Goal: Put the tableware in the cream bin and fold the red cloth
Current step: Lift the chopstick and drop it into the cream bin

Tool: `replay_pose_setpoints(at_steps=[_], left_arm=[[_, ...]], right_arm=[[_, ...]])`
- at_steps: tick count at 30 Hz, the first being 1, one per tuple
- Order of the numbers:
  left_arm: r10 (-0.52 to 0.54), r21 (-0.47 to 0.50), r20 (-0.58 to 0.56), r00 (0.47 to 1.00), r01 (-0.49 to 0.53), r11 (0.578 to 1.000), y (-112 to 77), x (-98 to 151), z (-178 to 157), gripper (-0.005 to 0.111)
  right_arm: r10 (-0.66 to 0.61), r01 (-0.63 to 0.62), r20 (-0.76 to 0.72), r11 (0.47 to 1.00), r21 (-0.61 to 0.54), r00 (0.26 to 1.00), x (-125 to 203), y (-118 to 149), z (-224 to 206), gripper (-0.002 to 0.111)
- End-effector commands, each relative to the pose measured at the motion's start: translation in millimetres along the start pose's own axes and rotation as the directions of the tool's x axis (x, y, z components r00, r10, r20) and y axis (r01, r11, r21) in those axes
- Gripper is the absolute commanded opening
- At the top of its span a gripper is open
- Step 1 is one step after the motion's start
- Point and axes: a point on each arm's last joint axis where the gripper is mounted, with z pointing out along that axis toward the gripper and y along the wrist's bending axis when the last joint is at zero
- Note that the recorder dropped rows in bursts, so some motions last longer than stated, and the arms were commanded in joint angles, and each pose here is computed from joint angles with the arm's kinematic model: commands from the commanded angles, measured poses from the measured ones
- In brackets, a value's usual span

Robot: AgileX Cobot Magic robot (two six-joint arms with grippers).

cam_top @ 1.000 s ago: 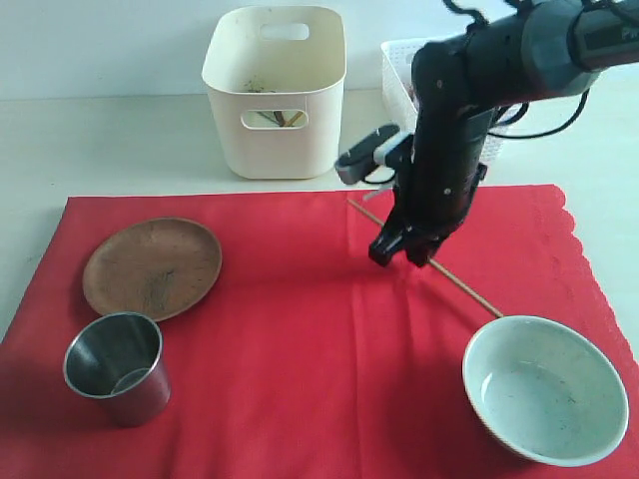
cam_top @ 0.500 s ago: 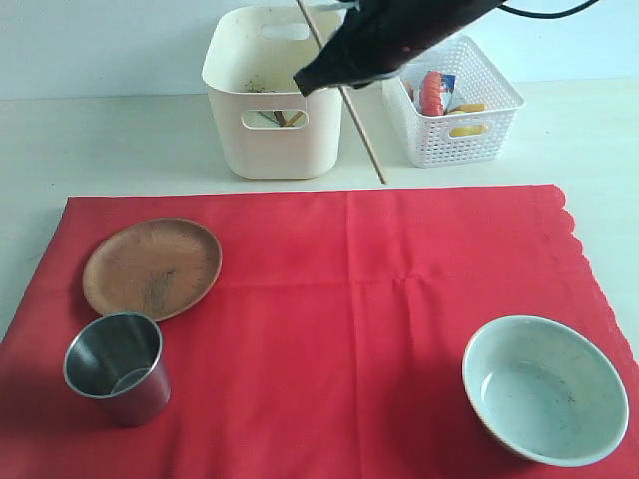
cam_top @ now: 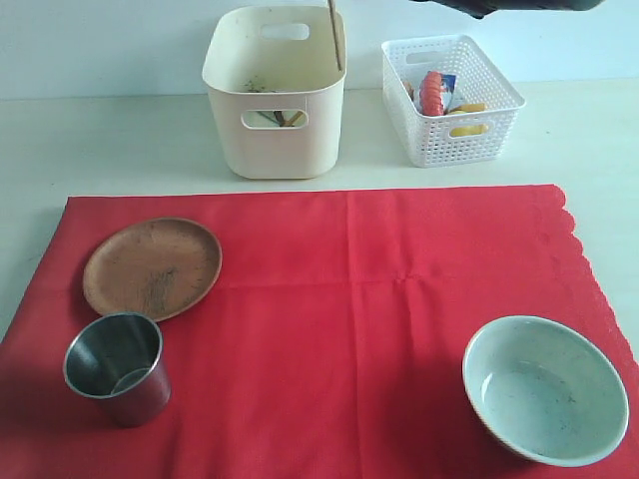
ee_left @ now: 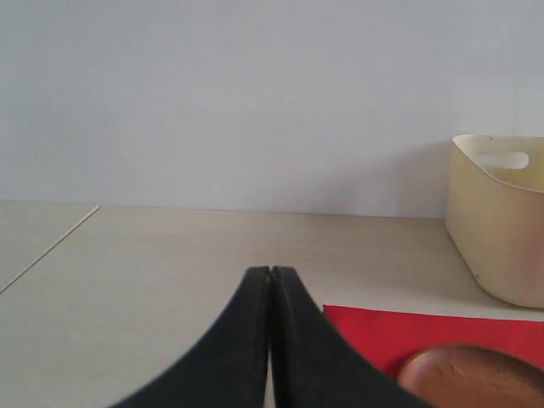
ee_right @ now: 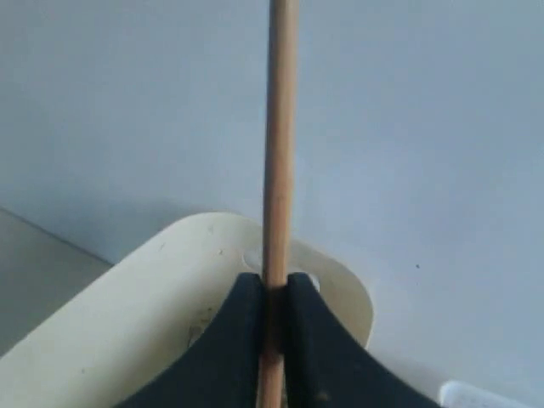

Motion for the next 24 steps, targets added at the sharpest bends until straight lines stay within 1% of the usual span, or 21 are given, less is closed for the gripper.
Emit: replay_pose_setpoints(at_steps=[1, 3, 6, 16, 18, 24], left_arm=[[0.004, 0.006, 0.007, 1.000, -0.004, 1.000, -0.4, -0.3, -0.4, 0.003], [0.004, 0.006, 0.007, 1.000, -0.004, 1.000, -0.4, -0.3, -0.4, 0.003], [0.004, 0.006, 0.007, 1.000, -0.004, 1.000, -0.4, -0.3, -0.4, 0.003], [0.004, 0.006, 0.007, 1.000, -0.004, 1.000, -0.4, -0.3, -0.4, 0.003], [0.004, 0.006, 0.007, 1.000, -0.004, 1.000, -0.4, -0.3, -0.4, 0.003], [0.004, 0.006, 0.007, 1.000, -0.004, 1.000, -0.4, -0.3, -0.4, 0.003]], right_arm=[[0.021, -0.023, 0.062, 1.000, 0.019, 0.998, -10.0, -3.0, 16.8, 0.000], [0.068, -0.069, 0.073, 0.997, 0.016, 0.995, -11.0, -2.9, 21.8, 0.000], [0.097, -0.098, 0.072, 0.995, 0.017, 0.993, -7.2, -2.6, 26.3, 0.000], [0.090, -0.093, 0.079, 0.995, 0.025, 0.993, -4.1, -2.7, 28.9, 0.001], [0.090, -0.093, 0.079, 0.995, 0.025, 0.993, -4.1, -2.7, 28.9, 0.004], [0.090, -0.093, 0.081, 0.995, 0.026, 0.993, -4.3, -2.8, 28.9, 0.023]])
